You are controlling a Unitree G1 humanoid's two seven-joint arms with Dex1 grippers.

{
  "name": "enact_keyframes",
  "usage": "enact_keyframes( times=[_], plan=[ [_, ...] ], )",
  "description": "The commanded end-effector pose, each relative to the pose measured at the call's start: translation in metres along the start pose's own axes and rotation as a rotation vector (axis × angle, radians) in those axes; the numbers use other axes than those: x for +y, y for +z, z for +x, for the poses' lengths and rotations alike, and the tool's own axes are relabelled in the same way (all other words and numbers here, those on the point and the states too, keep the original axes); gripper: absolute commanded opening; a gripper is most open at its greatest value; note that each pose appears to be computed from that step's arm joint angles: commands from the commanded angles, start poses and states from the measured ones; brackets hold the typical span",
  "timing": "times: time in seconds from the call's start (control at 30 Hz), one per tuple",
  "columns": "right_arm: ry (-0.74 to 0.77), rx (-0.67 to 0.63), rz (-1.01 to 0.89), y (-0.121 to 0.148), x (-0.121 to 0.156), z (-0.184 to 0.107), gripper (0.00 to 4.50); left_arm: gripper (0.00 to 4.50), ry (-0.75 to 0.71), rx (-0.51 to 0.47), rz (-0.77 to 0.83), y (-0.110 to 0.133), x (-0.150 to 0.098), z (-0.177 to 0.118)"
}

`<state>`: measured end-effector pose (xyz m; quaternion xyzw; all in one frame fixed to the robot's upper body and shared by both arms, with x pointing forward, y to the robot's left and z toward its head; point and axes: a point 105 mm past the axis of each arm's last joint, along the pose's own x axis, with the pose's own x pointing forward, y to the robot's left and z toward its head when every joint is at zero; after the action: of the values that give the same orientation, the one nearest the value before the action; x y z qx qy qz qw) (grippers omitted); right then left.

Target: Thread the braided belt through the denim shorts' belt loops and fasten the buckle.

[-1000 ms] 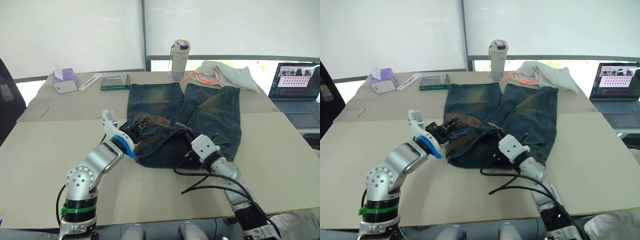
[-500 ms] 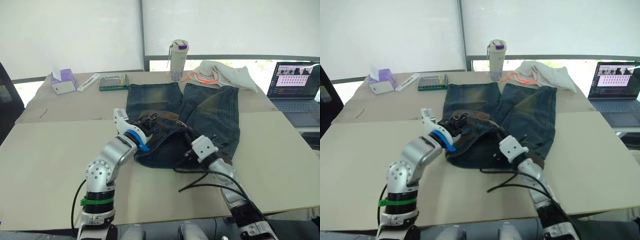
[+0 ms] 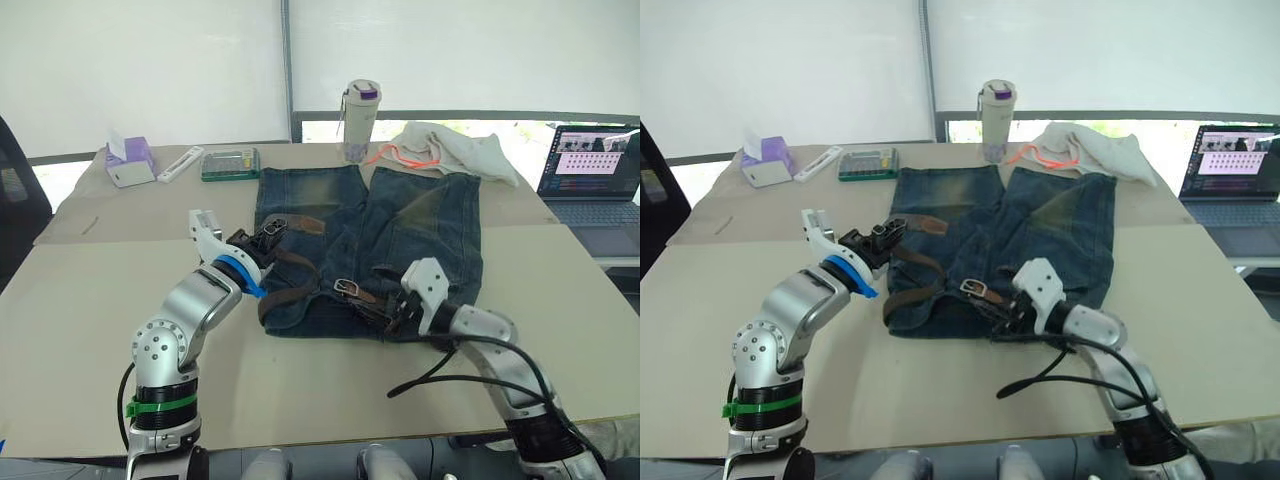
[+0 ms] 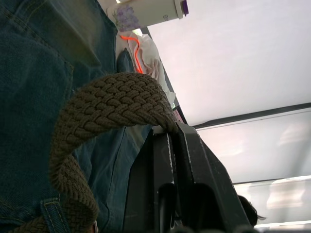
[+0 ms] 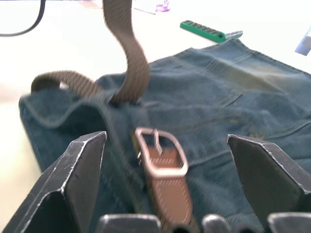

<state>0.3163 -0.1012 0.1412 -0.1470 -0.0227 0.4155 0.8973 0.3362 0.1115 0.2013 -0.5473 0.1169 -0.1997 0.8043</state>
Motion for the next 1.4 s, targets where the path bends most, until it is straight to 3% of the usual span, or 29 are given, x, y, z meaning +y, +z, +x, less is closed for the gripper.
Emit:
enact_keyframes(
  times=[0.03,0.2,0.5,0.8,0.97,1.07,1.4],
  plan=[
    [-0.043,0.049,-0.142,0.007,-0.008,0.008,4.45,0.00,-0.059,-0.003,0.013,-0.001,-0.017,-0.003],
    [-0.051,0.159,-0.254,-0.013,-0.012,0.010,4.45,0.00,-0.057,-0.005,0.017,0.000,-0.016,-0.002],
    [-0.030,0.179,-0.315,-0.019,-0.008,0.012,4.45,0.00,-0.054,-0.009,0.019,0.001,-0.012,-0.004],
    [0.015,0.214,-0.506,-0.026,-0.002,0.015,4.45,0.00,-0.054,-0.005,0.017,0.000,-0.010,-0.003],
    [-0.050,0.169,-0.608,-0.016,-0.008,0.020,4.45,0.00,-0.054,-0.001,0.015,-0.001,-0.009,-0.002],
    [-0.055,0.138,-0.670,-0.012,-0.007,0.024,3.66,0.00,-0.056,0.001,0.013,-0.001,-0.009,-0.002],
    [0.014,0.156,-0.673,-0.026,0.004,0.025,0.17,0.00,-0.055,-0.004,0.015,-0.001,-0.008,-0.002]
  ],
)
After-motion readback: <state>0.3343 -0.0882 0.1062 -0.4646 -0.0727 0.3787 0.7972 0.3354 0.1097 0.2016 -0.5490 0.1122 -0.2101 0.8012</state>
